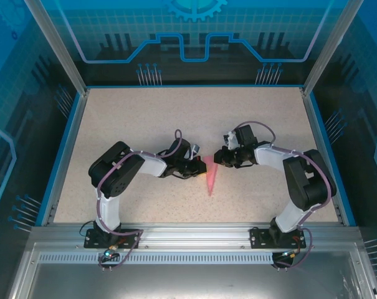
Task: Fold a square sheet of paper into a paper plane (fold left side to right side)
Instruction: Fold the wing for the fifth time at the center of the table.
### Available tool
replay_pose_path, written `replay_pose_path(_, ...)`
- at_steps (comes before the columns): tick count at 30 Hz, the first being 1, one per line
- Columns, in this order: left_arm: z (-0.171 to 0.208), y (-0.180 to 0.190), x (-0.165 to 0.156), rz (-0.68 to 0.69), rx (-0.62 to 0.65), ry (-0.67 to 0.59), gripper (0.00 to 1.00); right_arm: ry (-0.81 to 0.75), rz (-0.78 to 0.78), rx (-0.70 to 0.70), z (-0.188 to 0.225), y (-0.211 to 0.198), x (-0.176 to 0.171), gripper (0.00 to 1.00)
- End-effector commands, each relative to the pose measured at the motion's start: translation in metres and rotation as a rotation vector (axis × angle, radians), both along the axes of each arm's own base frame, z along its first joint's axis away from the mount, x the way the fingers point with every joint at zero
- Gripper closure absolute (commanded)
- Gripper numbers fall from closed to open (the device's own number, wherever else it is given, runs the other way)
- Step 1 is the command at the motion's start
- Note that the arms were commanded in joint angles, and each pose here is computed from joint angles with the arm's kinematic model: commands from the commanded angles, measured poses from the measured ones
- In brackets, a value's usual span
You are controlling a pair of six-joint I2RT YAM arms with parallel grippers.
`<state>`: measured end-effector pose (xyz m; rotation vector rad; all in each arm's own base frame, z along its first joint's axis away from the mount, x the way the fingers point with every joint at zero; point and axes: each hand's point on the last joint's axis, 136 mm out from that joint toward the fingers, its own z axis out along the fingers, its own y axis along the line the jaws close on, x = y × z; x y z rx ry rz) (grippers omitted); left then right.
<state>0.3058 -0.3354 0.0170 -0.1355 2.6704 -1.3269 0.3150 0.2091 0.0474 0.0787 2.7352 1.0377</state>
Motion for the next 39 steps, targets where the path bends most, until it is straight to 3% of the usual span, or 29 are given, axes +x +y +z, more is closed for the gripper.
replay_pose_path(1,-0.025,0.021,-0.004,0.040,0.105,0.039,1.00,-0.015,0.022,0.000,0.000,0.007,0.005,0.84)
replay_pose_path(27,-0.035,0.031,-0.011,0.063,0.141,0.078,1.00,0.032,0.050,-0.056,-0.032,0.007,0.008,0.85)
replay_pose_path(39,-0.025,0.030,-0.012,0.053,0.125,0.056,0.99,0.126,0.065,-0.193,-0.058,-0.008,-0.012,0.85)
